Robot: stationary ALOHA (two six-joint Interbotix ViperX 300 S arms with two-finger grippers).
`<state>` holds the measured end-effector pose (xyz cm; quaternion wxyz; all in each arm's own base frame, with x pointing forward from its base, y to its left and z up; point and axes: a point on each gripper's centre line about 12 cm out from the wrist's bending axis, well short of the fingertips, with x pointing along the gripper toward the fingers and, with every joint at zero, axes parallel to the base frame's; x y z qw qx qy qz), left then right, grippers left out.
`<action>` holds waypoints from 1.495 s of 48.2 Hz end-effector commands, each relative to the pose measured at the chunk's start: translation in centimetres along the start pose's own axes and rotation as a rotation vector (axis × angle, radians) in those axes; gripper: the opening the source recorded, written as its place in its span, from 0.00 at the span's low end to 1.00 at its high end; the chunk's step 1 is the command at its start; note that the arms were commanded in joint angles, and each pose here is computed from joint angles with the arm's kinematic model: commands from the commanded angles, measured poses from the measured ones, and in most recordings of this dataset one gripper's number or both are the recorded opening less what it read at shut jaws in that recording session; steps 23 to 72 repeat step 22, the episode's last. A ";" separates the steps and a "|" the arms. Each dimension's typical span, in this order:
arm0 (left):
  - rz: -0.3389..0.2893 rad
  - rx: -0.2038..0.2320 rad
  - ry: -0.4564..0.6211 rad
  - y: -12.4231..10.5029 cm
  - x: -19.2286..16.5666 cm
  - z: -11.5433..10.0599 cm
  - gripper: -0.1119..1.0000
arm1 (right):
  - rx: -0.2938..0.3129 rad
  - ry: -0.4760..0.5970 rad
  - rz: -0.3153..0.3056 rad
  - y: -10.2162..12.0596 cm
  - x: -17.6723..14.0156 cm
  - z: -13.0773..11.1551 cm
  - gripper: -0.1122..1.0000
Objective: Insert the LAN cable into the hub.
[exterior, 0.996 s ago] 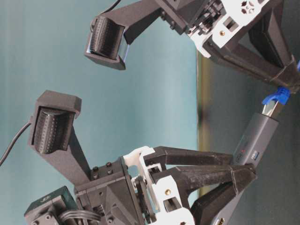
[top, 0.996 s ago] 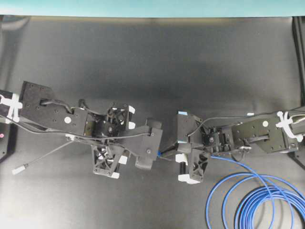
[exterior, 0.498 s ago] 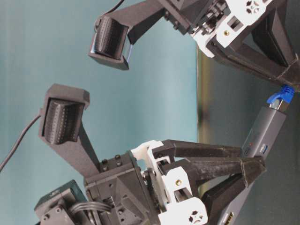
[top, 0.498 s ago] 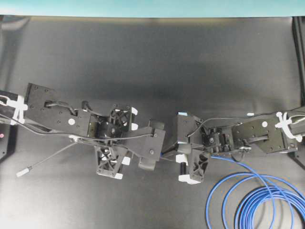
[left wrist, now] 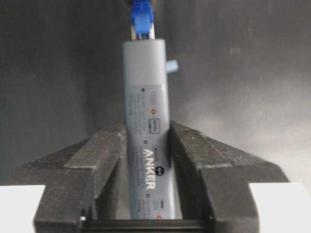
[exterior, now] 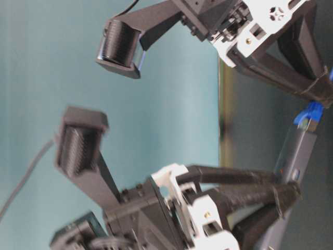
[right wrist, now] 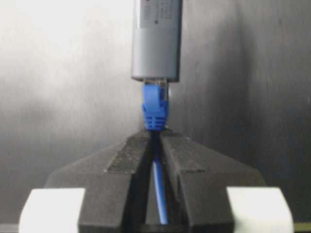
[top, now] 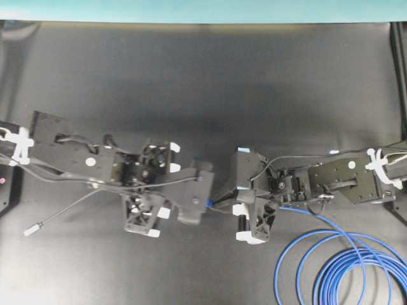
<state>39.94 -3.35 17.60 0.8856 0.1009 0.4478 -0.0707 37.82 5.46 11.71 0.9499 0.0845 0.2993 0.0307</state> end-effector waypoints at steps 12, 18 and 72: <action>-0.002 0.008 -0.024 -0.5 -0.7 -0.3 0.35 | 0.051 -0.044 -0.001 -0.3 -1.2 0.7 0.35; -0.005 0.008 -0.014 -0.6 -0.5 -0.7 0.35 | 0.065 -0.059 0.021 0.5 -1.7 0.7 0.69; -0.005 -0.008 -0.010 -0.6 -0.5 -0.8 0.35 | 0.067 -0.102 0.046 1.1 -2.6 0.7 0.85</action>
